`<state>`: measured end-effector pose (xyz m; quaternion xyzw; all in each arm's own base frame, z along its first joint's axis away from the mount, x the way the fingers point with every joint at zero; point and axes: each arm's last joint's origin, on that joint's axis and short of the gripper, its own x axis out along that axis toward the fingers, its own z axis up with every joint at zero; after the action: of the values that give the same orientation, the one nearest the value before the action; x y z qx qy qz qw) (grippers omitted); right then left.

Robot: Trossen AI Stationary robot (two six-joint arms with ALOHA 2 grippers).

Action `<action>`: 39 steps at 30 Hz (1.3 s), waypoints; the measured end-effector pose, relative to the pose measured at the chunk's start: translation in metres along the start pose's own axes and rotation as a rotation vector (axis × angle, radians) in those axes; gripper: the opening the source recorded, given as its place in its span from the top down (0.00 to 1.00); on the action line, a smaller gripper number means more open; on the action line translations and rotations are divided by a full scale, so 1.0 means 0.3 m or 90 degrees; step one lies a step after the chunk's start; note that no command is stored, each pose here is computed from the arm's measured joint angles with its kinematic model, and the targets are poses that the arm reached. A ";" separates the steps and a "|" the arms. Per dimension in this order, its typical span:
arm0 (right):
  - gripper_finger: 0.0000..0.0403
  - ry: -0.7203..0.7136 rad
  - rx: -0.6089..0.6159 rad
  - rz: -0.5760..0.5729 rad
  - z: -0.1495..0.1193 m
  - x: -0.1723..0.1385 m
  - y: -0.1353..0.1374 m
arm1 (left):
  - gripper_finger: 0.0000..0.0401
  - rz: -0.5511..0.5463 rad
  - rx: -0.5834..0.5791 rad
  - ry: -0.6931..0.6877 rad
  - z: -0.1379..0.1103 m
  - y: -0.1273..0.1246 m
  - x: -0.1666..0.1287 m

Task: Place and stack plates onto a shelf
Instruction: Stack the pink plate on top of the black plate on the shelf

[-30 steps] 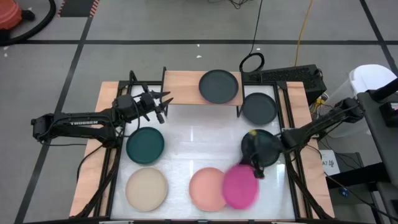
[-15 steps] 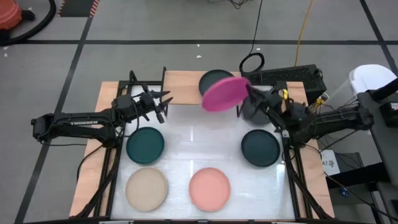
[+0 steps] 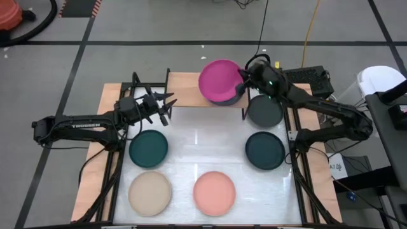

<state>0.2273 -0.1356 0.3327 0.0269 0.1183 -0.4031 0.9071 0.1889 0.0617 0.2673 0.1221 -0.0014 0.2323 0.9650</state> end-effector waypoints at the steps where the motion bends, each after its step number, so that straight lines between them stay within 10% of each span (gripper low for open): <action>1: 1.00 0.026 0.001 0.002 -0.006 0.016 -0.009 | 0.65 0.000 -0.001 0.000 0.000 0.000 0.000; 26: 0.98 0.220 0.005 -0.021 -0.159 0.096 -0.079 | 0.65 -0.004 -0.021 0.015 -0.008 -0.002 0.000; 39: 0.74 0.241 -0.102 -0.057 -0.171 0.093 -0.087 | 0.65 -0.004 -0.026 0.015 -0.008 -0.002 0.000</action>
<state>0.2163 -0.1661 0.2775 0.0243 0.3194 -0.4201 0.8491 0.1891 0.0616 0.2649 0.0998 0.0057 0.2308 0.9678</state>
